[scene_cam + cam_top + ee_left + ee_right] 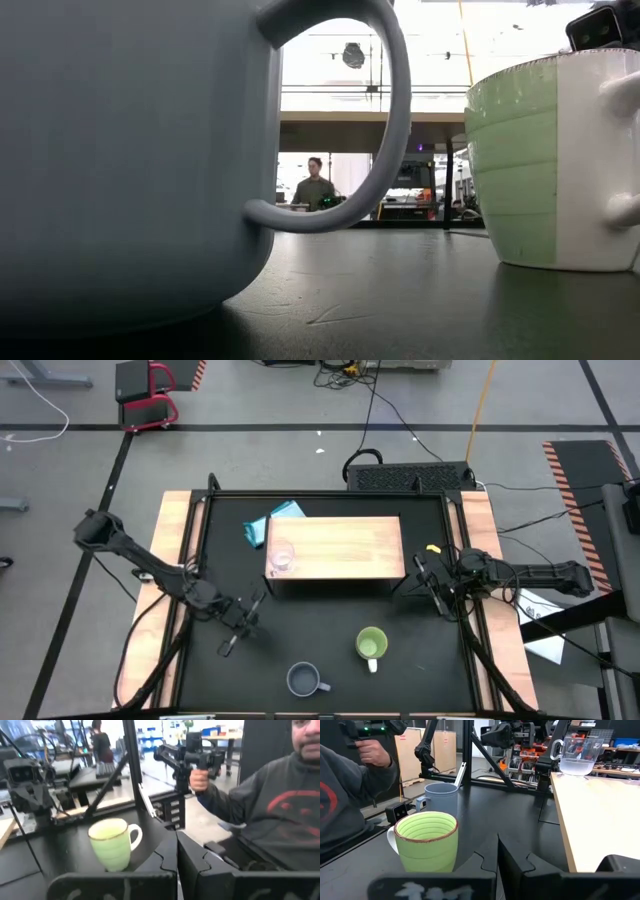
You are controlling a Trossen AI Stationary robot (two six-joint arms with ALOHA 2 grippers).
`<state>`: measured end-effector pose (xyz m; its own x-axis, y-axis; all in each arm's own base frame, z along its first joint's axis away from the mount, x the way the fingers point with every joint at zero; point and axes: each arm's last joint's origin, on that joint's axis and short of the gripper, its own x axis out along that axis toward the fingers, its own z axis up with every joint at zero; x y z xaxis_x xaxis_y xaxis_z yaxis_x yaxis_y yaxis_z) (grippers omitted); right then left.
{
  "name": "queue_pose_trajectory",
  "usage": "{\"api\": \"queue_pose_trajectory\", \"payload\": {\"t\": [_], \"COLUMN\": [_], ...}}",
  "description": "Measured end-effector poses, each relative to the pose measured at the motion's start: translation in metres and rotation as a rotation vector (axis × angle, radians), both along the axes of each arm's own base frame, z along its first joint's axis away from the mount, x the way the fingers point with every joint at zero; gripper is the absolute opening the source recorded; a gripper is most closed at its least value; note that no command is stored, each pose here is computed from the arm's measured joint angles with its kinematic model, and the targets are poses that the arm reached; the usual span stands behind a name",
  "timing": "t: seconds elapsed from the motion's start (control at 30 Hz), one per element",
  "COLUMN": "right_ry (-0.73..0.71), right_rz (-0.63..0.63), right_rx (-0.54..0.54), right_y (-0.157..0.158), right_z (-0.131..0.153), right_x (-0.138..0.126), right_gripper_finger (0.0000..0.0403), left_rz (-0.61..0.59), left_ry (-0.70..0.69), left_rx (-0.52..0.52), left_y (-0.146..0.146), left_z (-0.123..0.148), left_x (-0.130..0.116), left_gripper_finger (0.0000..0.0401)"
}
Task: Stack small to large cups/mugs on shelf
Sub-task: Put the gray mug on the shelf
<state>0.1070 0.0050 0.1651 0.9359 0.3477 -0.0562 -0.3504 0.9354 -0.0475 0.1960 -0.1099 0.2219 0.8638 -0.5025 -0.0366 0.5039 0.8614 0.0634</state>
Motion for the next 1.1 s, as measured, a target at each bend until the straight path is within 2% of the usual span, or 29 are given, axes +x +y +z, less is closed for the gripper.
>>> {"api": "queue_pose_trajectory", "payload": {"t": [0.13, 0.3, 0.57, 0.67, 0.83, 1.1], "right_ry": [0.000, 0.001, 0.000, 0.000, 0.001, 0.001], "right_rz": [0.000, 0.000, 0.000, 0.000, 0.001, 0.002], "right_rx": [0.000, 0.000, -0.001, 0.000, 0.000, 0.001], "right_y": [0.000, 0.000, 0.000, 0.000, 0.000, 0.000], "right_z": [0.000, 0.000, 0.000, 0.000, 0.000, 0.000], "right_x": [0.000, 0.000, 0.000, 0.000, 0.000, 0.000], "right_gripper_finger": [0.0000, 0.0000, 0.0000, 0.0000, 0.0000, 0.0000], "left_rz": [0.008, 0.030, -0.009, 0.023, 0.034, -0.012], "left_ry": [-0.017, -0.030, 0.034, 0.063, 0.123, 0.176], "left_rx": [-0.008, -0.015, 0.039, 0.052, 0.070, 0.118], "left_y": [-0.006, -0.019, -0.050, -0.057, -0.066, -0.082], "left_z": [-0.003, 0.007, 0.021, 0.026, 0.026, 0.027], "left_x": [0.003, 0.009, 0.033, 0.044, 0.057, 0.068], "left_gripper_finger": [0.0000, 0.0000, 0.0000, 0.0000, 0.0000, 0.0000]}}
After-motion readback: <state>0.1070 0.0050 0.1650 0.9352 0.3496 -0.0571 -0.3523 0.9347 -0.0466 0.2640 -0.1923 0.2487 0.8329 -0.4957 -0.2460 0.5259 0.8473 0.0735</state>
